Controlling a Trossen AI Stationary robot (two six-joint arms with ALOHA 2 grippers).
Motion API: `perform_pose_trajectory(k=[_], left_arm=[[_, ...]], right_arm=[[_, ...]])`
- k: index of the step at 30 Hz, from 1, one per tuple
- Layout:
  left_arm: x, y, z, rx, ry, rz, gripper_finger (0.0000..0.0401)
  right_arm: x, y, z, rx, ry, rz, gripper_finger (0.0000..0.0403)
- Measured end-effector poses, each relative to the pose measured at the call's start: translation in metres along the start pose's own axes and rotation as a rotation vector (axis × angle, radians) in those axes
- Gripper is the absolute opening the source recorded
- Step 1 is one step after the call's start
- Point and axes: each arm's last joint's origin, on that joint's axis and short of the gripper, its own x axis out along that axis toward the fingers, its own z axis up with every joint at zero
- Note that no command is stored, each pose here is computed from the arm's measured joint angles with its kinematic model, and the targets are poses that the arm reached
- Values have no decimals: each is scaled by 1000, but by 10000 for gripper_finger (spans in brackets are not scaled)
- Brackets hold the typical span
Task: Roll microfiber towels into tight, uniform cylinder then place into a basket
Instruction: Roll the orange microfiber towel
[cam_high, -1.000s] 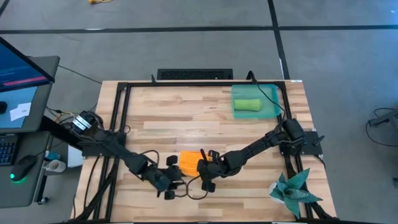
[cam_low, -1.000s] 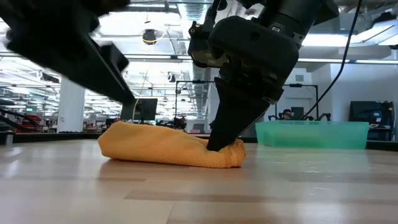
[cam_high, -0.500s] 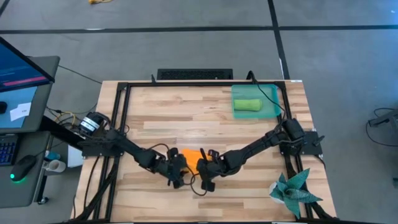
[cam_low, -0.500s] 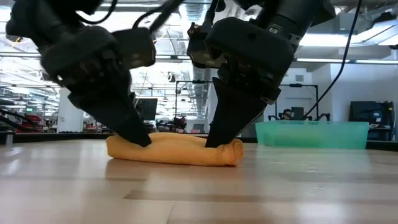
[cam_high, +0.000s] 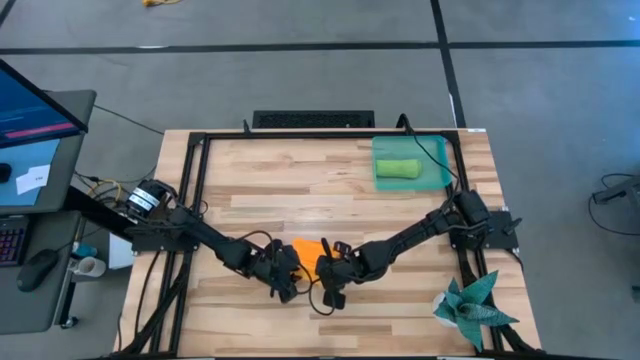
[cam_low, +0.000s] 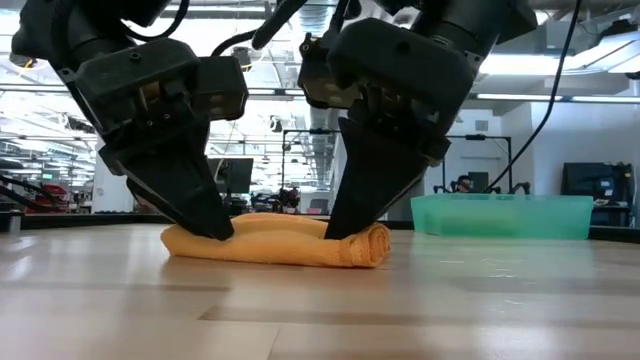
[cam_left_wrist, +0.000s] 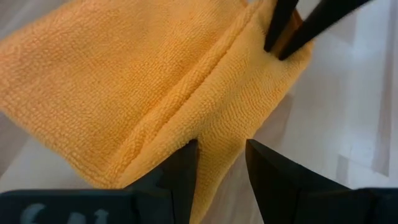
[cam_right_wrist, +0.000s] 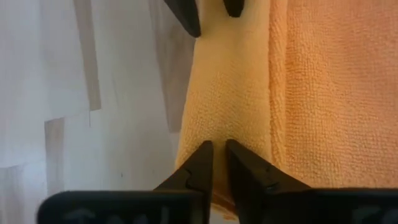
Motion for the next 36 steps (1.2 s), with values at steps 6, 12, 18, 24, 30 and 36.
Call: perform_pose_trajectory(k=[6, 12, 18, 24, 30, 36], left_arm=[[1, 2, 1, -11, 3, 7, 135], [2, 5, 3, -20, 15, 6, 135], [2, 6, 3, -48, 17, 9, 135], [2, 6, 4, -50, 12, 6, 135], [2, 5, 4, -61, 11, 5, 135], [3, 6, 4, -66, 12, 5, 135]], right_arm=[[-7, 2, 6, -58, 27, -34, 100], [-27, 6, 13, -152, 108, -164, 108], [-67, 16, 5, -294, 65, -302, 108], [-84, 37, -19, -351, -123, -383, 108], [-54, 53, -31, -496, -207, -342, 108], [-29, 57, -30, -695, -193, -361, 112]])
